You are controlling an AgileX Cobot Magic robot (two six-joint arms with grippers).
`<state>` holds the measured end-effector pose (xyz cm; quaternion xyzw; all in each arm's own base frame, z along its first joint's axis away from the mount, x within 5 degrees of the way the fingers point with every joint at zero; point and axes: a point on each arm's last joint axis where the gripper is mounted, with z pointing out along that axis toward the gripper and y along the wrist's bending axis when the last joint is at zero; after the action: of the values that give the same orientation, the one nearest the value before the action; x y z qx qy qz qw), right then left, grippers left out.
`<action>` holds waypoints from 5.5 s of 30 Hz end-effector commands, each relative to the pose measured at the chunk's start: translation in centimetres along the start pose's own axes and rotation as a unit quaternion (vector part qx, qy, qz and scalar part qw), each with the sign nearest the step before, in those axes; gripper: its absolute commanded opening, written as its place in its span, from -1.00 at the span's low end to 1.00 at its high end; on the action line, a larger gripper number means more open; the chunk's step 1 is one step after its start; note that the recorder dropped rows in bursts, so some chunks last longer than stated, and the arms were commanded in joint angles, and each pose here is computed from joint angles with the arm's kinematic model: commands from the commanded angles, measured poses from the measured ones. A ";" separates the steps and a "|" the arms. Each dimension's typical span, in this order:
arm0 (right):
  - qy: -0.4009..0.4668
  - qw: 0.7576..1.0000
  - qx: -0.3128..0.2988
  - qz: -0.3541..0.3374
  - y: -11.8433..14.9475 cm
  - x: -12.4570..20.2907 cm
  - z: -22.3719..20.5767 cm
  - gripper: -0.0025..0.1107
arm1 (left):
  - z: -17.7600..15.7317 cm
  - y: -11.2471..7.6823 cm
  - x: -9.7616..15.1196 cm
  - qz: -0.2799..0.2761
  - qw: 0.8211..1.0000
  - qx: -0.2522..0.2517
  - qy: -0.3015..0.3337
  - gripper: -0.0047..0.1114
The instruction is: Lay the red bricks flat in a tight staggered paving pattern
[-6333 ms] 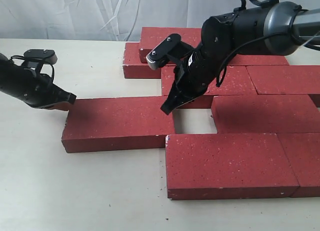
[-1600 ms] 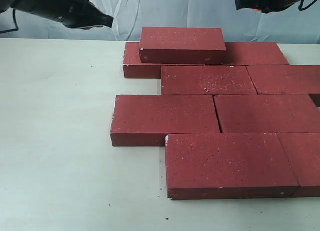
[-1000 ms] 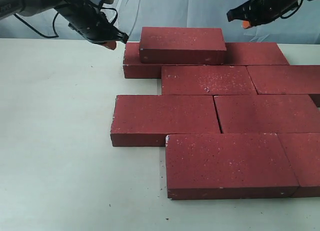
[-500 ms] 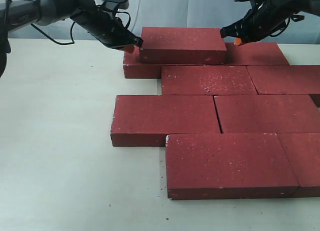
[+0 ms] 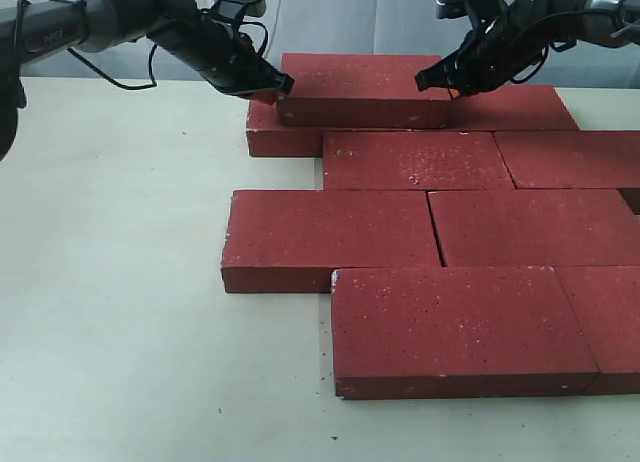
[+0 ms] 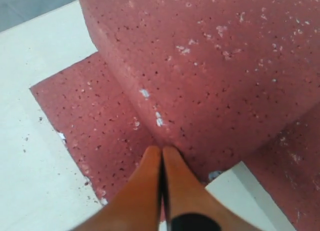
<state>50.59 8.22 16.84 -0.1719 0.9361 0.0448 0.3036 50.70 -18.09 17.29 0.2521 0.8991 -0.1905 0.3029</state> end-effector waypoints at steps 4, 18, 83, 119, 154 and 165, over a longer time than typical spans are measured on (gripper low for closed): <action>-0.013 1.000 -0.009 -0.005 0.8 -1.4 -2.6 -0.97 | -2.1 -1.0 -1.4 0.048 0.999 -0.023 -0.006 -0.92; -0.004 0.998 -0.044 -0.042 4.2 -3.1 -8.2 -0.97 | -10.2 -1.2 -1.8 0.035 0.999 -0.034 -0.008 -0.92; 0.030 0.950 -0.093 -0.297 26.2 1.4 -2.6 -0.97 | -17.9 8.2 21.2 -0.159 0.932 -0.323 -0.040 -0.92; -0.063 0.951 -0.080 -0.293 20.1 6.9 -11.3 -0.97 | -14.7 9.1 22.0 -0.219 0.929 -0.299 -0.014 -0.92; 0.020 0.934 -0.179 -0.310 28.9 2.9 -7.8 -0.97 | -14.7 9.1 22.0 -0.210 0.931 -0.298 -0.010 -0.92; 0.055 0.920 -0.215 -0.323 33.0 2.3 0.1 -0.97 | -14.9 9.4 21.5 -0.202 0.926 -0.317 -0.036 -0.92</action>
<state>37.15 38.23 14.75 -0.5256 0.8172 0.1342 0.1945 34.37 4.10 12.82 -0.0433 0.9359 0.0384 0.3475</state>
